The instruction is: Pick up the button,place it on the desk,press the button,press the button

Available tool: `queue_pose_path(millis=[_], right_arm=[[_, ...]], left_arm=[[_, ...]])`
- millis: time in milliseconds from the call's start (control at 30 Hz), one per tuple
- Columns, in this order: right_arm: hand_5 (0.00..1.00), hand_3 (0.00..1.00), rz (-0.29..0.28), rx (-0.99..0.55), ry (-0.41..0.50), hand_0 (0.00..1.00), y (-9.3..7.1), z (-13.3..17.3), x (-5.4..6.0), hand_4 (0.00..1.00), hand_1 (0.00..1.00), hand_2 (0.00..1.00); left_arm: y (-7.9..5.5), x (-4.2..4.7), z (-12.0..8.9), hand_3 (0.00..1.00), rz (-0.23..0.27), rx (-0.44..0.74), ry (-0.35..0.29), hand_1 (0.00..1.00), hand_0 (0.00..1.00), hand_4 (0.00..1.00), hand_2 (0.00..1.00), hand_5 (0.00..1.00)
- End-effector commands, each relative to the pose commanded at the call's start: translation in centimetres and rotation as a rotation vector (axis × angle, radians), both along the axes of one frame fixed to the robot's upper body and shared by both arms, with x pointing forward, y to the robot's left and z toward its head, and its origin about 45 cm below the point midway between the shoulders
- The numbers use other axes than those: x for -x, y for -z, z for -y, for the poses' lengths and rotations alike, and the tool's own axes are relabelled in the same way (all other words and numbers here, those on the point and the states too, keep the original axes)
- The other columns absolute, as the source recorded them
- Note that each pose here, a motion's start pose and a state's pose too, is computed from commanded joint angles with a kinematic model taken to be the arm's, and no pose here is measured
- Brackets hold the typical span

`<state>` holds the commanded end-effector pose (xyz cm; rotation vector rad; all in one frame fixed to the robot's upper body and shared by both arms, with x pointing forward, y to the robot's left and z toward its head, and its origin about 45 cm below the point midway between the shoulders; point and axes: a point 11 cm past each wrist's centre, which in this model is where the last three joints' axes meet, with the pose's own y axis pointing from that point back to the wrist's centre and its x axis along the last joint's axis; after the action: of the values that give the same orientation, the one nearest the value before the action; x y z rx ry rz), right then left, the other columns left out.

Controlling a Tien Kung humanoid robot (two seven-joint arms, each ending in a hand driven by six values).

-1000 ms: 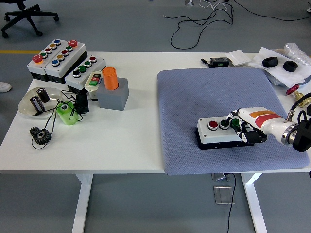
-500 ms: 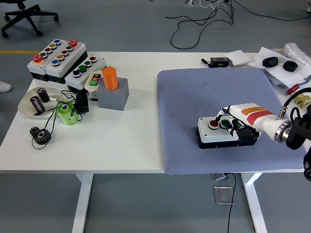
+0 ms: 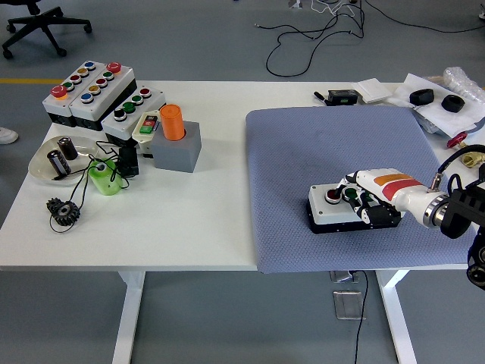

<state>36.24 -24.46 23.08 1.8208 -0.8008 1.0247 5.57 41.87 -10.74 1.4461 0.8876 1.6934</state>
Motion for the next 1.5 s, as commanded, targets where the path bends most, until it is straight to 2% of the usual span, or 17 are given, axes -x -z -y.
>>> queue_pose_path(millis=[300, 467, 633, 667, 833, 867, 933, 1033, 1067, 1200, 1233, 1267, 1433, 1467, 1500], right_arm=[[0.002, 0.639, 0.004, -0.001, 0.002, 0.184, -0.3, 0.1, -0.1, 0.373, 0.002, 0.104], [0.002, 0.644, 0.057, -0.065, 0.014, 0.2, -3.0, 0.1, -0.3, 0.394, 0.002, 0.114], [0.002, 0.644, 0.086, -0.196, 0.081, 0.2, -5.2, 1.1, -0.9, 0.394, 0.002, 0.114], [0.002, 0.771, 0.085, -0.243, 0.105, 0.349, -5.6, 1.5, -1.1, 0.447, 0.165, 0.307], [0.002, 0.771, 0.054, -0.477, 0.214, 0.349, -7.5, 3.8, -1.9, 0.447, 0.165, 0.307], [0.191, 0.932, 0.041, -0.514, 0.228, 0.588, -7.7, 4.0, -1.9, 0.756, 0.592, 0.678], [0.191, 0.932, 0.02, -0.613, 0.275, 0.588, -8.2, 5.3, -2.2, 0.756, 0.592, 0.678], [0.191, 0.932, 0.025, -0.764, 0.325, 0.588, -9.3, 6.7, -2.4, 0.756, 0.592, 0.678], [0.241, 0.925, 0.028, -0.811, 0.338, 0.734, -9.7, 7.0, -2.5, 0.799, 0.717, 0.826], [0.241, 0.925, 0.039, -1.023, 0.41, 0.734, -10.6, 9.0, -2.7, 0.799, 0.717, 0.826], [0.241, 0.925, 0.032, -1.074, 0.431, 0.734, -10.6, 9.4, -2.7, 0.799, 0.717, 0.826], [0.303, 0.892, 0.021, -1.122, 0.454, 0.765, -10.5, 9.8, -2.7, 0.796, 0.753, 0.851], [0.303, 0.892, -0.035, -1.331, 0.56, 0.765, -9.6, 11.9, -2.6, 0.796, 0.753, 0.851], [0.377, 0.866, -0.053, -1.375, 0.578, 0.786, -9.4, 12.2, -2.5, 0.777, 0.782, 0.856], [0.377, 0.866, -0.067, -1.422, 0.599, 0.786, -9.2, 12.7, -2.4, 0.777, 0.782, 0.856]], left_arm=[[0.0, -0.06, 0.0, 0.457, 0.001, -0.001, -0.001, 0.539, 0.606, 0.28, 0.499, 0.977], [0.0, -0.02, 0.0, 0.457, 0.002, -0.002, -0.002, 0.54, 0.607, 0.281, 0.498, 0.976], [0.0, 0.05, 0.0, 0.457, 0.003, -0.003, -0.009, 0.54, 0.607, 0.281, 0.498, 0.976], [0.0, 0.05, 0.0, 0.457, 0.002, -0.003, -0.008, 0.54, 0.607, 0.281, 0.498, 0.977], [0.0, -0.02, 0.0, 0.457, 0.005, -0.003, -0.01, 0.54, 0.607, 0.281, 0.498, 0.977], [0.0, -0.02, 0.0, 0.456, 0.005, -0.003, -0.01, 0.54, 0.608, 0.279, 0.498, 0.973], [0.0, -0.03, 0.1, 0.456, 0.006, -0.003, -0.011, 0.54, 0.608, 0.279, 0.498, 0.973], [0.0, -0.02, 0.1, 0.456, 0.005, -0.002, -0.01, 0.54, 0.608, 0.279, 0.498, 0.973], [0.0, -0.02, 0.1, 0.457, 0.004, -0.002, -0.01, 0.542, 0.609, 0.278, 0.498, 0.971], [0.0, 0.06, 0.1, 0.457, 0.002, -0.002, -0.007, 0.542, 0.609, 0.278, 0.498, 0.971], [0.0, 0.08, 0.1, 0.457, 0.001, -0.002, -0.007, 0.542, 0.609, 0.278, 0.498, 0.971], [0.0, 0.1, 0.1, 0.457, 0.001, -0.001, -0.007, 0.542, 0.609, 0.277, 0.498, 0.97], [0.1, 0.11, 0.1, 0.457, 0.0, -0.001, -0.005, 0.542, 0.609, 0.277, 0.498, 0.97], [0.1, 0.11, 0.1, 0.456, 0.0, -0.001, -0.005, 0.542, 0.609, 0.277, 0.498, 0.97], [0.1, 0.09, 0.1, 0.456, 0.0, -0.001, -0.005, 0.542, 0.609, 0.277, 0.498, 0.97]])
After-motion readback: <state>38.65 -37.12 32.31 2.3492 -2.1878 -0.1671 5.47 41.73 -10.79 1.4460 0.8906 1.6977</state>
